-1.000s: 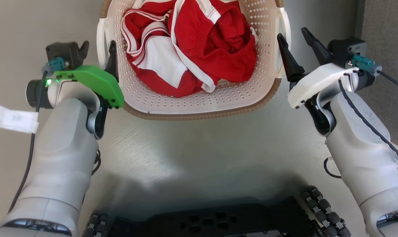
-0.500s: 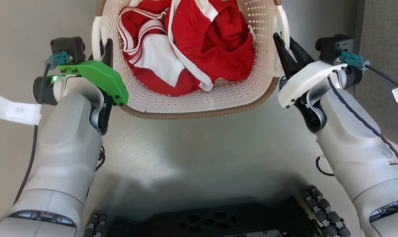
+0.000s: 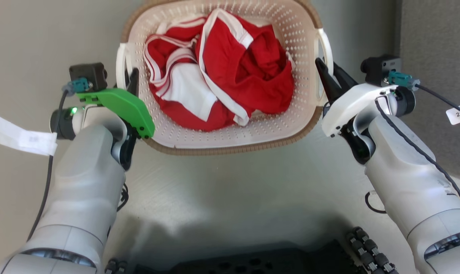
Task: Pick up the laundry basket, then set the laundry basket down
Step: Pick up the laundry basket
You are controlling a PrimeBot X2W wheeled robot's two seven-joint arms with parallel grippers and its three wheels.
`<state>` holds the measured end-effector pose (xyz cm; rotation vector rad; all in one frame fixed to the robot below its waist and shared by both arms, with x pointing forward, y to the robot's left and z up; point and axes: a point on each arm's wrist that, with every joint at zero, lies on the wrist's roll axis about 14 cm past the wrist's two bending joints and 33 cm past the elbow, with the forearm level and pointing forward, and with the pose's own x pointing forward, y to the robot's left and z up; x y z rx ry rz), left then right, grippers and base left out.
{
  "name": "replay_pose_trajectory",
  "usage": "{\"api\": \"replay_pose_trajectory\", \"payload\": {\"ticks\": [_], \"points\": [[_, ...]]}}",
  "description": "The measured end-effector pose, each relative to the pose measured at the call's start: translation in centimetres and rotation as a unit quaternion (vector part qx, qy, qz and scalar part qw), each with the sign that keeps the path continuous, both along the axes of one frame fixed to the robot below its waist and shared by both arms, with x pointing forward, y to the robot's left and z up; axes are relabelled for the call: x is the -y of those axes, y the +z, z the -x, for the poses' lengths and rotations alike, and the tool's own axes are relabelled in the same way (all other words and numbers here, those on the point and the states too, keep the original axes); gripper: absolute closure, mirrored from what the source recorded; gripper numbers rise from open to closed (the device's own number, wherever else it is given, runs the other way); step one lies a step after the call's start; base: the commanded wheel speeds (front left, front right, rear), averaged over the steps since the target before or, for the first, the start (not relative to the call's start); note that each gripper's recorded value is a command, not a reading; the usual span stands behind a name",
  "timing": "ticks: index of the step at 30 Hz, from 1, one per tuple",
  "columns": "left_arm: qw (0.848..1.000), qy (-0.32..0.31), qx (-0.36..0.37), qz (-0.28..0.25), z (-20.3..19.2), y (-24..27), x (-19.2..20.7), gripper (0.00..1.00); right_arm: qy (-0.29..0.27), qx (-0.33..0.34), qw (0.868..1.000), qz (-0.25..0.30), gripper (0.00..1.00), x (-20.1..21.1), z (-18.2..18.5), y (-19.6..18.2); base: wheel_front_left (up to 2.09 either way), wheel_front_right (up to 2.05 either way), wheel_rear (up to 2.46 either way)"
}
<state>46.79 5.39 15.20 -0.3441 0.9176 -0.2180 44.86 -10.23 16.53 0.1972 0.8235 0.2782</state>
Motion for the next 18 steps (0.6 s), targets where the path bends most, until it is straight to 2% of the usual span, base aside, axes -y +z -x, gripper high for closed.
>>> {"api": "replay_pose_trajectory", "payload": {"ticks": [18], "points": [[1.000, 0.008, -0.016, 0.025, 3.5, 5.3, 0.5, 1.00, -0.017, -0.002, 1.000, 0.002, 1.00, 0.5, 1.9, 5.0, 0.00, 0.00, 0.00]]}}
